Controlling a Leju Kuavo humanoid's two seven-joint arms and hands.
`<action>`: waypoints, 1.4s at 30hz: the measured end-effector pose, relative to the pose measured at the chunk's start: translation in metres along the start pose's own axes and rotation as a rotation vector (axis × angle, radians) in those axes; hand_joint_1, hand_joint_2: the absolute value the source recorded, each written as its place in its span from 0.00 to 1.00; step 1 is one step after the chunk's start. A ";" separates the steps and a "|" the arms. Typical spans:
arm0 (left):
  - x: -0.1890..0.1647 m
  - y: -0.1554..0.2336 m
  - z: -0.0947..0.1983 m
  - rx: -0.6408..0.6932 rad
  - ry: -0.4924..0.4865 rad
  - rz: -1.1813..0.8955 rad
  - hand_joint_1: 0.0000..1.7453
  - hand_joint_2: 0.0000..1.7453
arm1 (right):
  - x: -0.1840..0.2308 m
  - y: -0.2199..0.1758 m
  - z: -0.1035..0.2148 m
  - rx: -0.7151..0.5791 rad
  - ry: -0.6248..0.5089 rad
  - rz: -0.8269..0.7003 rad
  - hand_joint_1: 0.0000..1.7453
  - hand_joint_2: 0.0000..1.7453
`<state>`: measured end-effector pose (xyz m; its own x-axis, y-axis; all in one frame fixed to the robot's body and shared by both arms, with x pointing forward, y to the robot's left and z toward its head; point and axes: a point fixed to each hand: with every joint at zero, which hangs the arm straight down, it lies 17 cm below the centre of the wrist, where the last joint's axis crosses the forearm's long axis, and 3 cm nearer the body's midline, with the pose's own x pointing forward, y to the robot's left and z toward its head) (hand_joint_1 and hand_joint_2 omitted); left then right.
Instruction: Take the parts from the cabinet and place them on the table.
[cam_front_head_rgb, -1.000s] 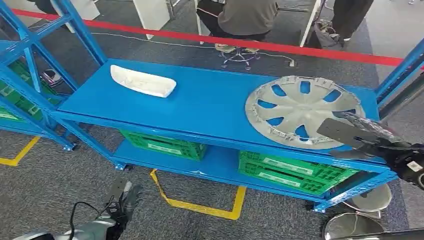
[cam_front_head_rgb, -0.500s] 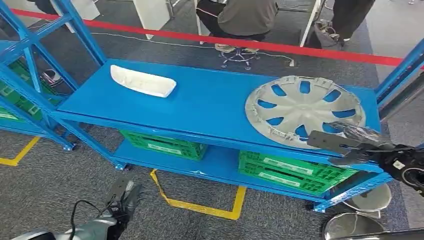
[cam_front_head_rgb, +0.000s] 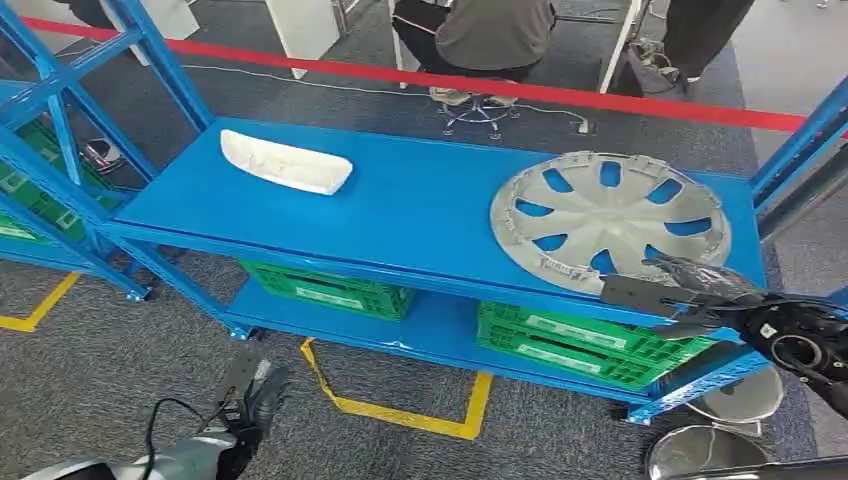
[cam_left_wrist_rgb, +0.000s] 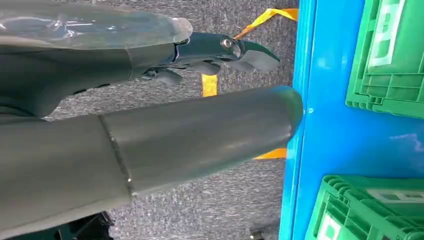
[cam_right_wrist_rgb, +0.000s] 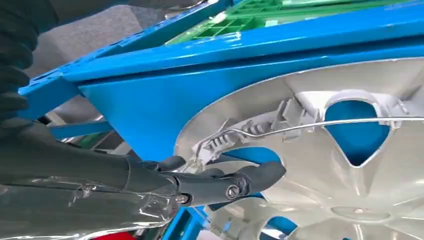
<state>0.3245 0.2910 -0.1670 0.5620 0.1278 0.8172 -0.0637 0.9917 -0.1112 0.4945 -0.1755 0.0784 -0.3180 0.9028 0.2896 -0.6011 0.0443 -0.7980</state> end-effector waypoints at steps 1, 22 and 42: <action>0.000 0.000 0.000 0.000 0.000 -0.001 0.00 0.00 | -0.001 -0.001 -0.002 -0.007 -0.001 0.005 0.00 1.00; -0.001 -0.003 0.000 -0.001 0.003 0.000 0.00 0.00 | -0.017 -0.028 -0.027 -0.062 0.063 0.350 0.00 1.00; 0.002 -0.008 -0.002 -0.008 0.000 0.001 0.00 0.00 | 0.038 -0.046 -0.049 -0.138 -0.058 0.357 0.00 1.00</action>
<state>0.3275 0.2831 -0.1657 0.5618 0.1285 0.8172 -0.0572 0.9915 -0.1166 0.5458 -0.1227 0.0999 -0.5326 0.8463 0.0070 -0.3420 -0.2076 -0.9165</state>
